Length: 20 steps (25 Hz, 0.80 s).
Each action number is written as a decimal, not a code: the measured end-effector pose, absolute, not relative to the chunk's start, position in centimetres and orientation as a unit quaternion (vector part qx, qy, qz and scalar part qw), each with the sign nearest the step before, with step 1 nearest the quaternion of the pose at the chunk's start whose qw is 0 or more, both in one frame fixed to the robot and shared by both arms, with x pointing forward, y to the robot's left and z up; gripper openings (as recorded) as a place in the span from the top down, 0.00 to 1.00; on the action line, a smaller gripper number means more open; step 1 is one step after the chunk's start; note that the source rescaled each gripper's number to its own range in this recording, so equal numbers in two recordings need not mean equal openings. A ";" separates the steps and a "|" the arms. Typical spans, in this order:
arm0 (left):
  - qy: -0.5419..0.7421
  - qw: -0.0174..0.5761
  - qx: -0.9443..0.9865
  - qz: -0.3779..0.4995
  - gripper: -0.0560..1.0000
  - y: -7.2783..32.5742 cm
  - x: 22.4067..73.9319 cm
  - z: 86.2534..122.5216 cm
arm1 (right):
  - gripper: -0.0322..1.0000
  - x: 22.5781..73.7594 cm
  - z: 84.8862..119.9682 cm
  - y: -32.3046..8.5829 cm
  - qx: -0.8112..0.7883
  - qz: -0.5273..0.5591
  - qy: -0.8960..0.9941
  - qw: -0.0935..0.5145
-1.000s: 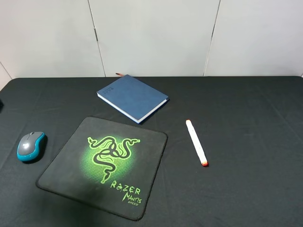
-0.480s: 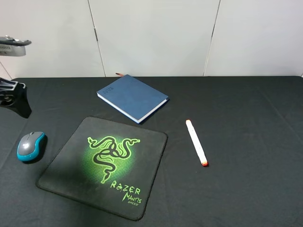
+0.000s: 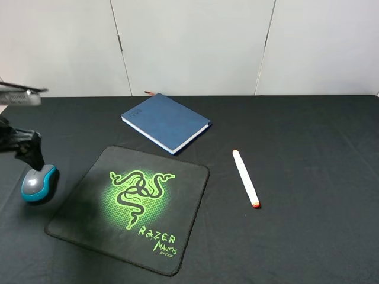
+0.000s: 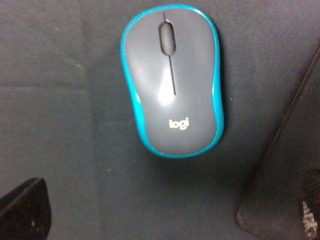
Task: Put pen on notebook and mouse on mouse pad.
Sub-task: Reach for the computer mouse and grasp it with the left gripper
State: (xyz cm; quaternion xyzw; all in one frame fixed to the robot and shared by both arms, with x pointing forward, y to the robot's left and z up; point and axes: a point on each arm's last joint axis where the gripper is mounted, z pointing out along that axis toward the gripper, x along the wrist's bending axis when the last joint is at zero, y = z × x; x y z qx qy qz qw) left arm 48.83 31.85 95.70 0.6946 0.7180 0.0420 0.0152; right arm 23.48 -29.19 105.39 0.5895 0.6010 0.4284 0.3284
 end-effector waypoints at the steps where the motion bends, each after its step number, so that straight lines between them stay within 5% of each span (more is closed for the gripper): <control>1: 0.718 0.014 0.694 0.039 0.03 31.8 48.9 95.1 | 0.00 23.5 105.4 -29.2 0.589 0.428 0.601 0.328; 20: 0.720 0.001 0.694 0.018 0.06 31.9 50.9 89.0 | 0.00 23.5 105.4 -29.2 0.589 0.428 0.601 0.328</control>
